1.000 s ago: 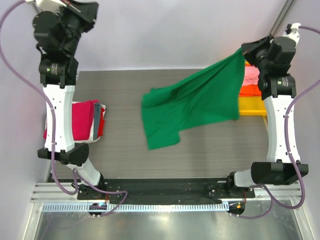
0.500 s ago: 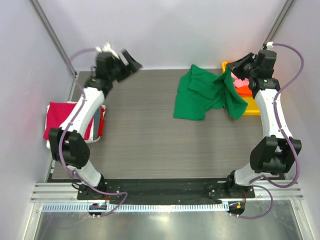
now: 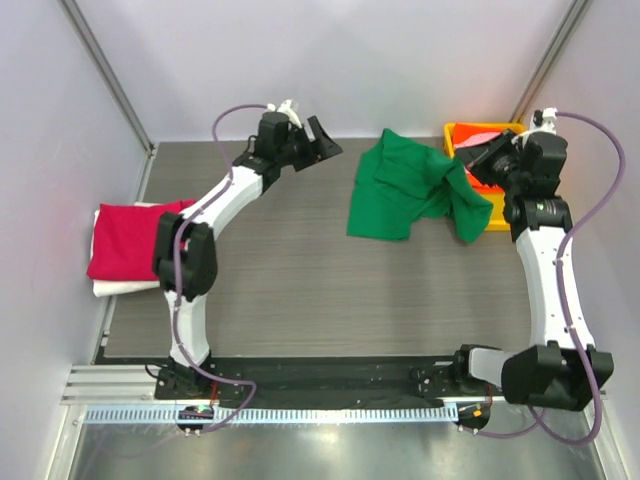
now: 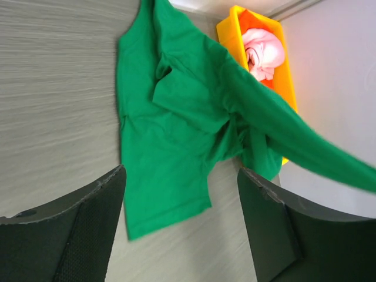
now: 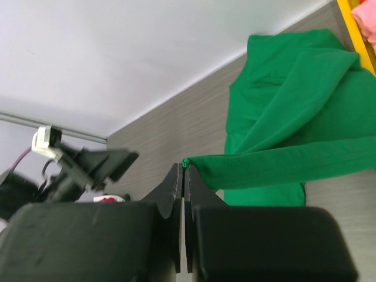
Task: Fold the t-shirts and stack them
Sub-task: Flatten the tshirt out
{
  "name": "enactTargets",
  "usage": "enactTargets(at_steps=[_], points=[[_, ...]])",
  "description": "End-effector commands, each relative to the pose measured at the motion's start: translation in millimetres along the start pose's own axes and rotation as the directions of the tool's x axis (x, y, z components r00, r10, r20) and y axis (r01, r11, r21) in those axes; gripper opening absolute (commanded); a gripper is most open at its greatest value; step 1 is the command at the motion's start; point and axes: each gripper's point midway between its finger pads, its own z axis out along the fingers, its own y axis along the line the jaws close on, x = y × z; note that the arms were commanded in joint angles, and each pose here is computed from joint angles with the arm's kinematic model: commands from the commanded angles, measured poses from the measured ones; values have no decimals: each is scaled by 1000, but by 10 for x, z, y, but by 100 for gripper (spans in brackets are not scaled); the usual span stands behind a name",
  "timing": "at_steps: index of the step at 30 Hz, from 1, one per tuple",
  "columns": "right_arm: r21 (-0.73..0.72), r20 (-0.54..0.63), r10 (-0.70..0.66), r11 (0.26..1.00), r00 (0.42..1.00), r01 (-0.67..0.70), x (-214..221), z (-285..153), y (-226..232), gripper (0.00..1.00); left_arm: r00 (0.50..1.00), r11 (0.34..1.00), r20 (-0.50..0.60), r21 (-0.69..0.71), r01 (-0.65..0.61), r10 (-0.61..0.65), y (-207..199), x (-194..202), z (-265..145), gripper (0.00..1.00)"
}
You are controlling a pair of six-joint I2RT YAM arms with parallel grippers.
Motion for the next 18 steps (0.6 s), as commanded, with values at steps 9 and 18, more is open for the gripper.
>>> enactTargets(at_steps=[9,18], points=[[63,56,-33,998,998,30,283,-325,-314,1,985,962,-34,208,175,-172,-179,278,1472,71],[68,28,-44,997,999,42,454,-389,-412,1,969,974,-102,16,226,-223,268,916,1573,77]])
